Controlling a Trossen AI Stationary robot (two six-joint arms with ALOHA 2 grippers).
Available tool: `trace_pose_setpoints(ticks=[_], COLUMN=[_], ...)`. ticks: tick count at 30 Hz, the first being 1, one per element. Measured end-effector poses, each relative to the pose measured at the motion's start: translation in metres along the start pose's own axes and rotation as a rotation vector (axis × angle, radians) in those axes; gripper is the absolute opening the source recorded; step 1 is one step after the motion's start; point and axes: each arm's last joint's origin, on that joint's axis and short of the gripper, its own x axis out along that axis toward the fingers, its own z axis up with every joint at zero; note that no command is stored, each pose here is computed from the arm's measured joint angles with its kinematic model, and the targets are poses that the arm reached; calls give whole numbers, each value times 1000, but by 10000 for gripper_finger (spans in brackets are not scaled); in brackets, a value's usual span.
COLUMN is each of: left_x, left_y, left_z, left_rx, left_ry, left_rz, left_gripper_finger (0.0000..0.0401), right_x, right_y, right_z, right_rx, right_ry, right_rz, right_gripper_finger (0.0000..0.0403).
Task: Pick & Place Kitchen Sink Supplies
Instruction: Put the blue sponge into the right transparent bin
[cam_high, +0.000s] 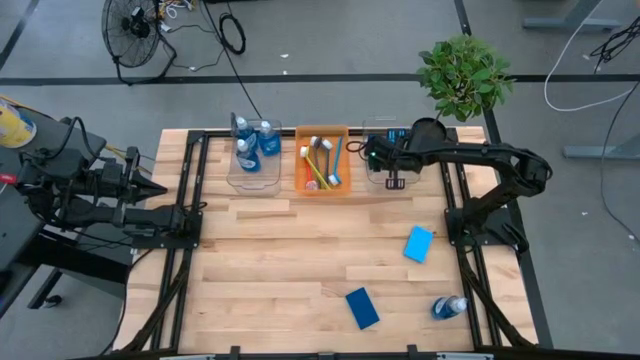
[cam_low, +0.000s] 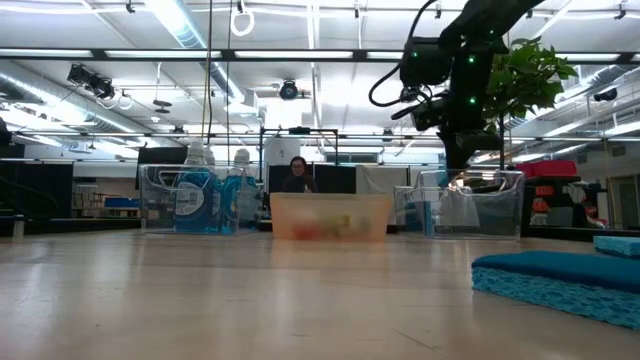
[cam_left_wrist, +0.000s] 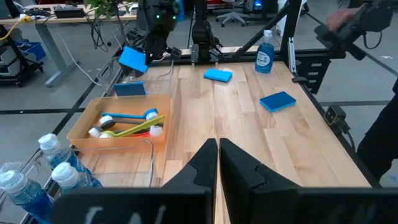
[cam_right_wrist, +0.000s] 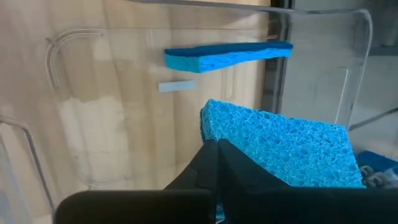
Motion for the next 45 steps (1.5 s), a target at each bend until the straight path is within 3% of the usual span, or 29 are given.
trace_pose_setpoints(ticks=[12,22,28,35,45], left_x=[0,0,0,0,0], left_y=[0,0,0,0,0], left_z=[0,0,0,0,0], left_rx=[0,0,0,0,0], left_ry=[0,0,0,0,0], left_rz=[0,0,0,0,0], left_gripper_finger=[23,23,23,23,23], right_x=[3,3,-1,-7,-35], right_y=[-5,-5,2,14,28], right_z=[-3,-3,0,6,6], right_rx=[68,159,197,154,118], right_ry=[8,8,1,-24,-107], right_rz=[4,2,11,14,-30], right_gripper_finger=[44,174,224,237,220])
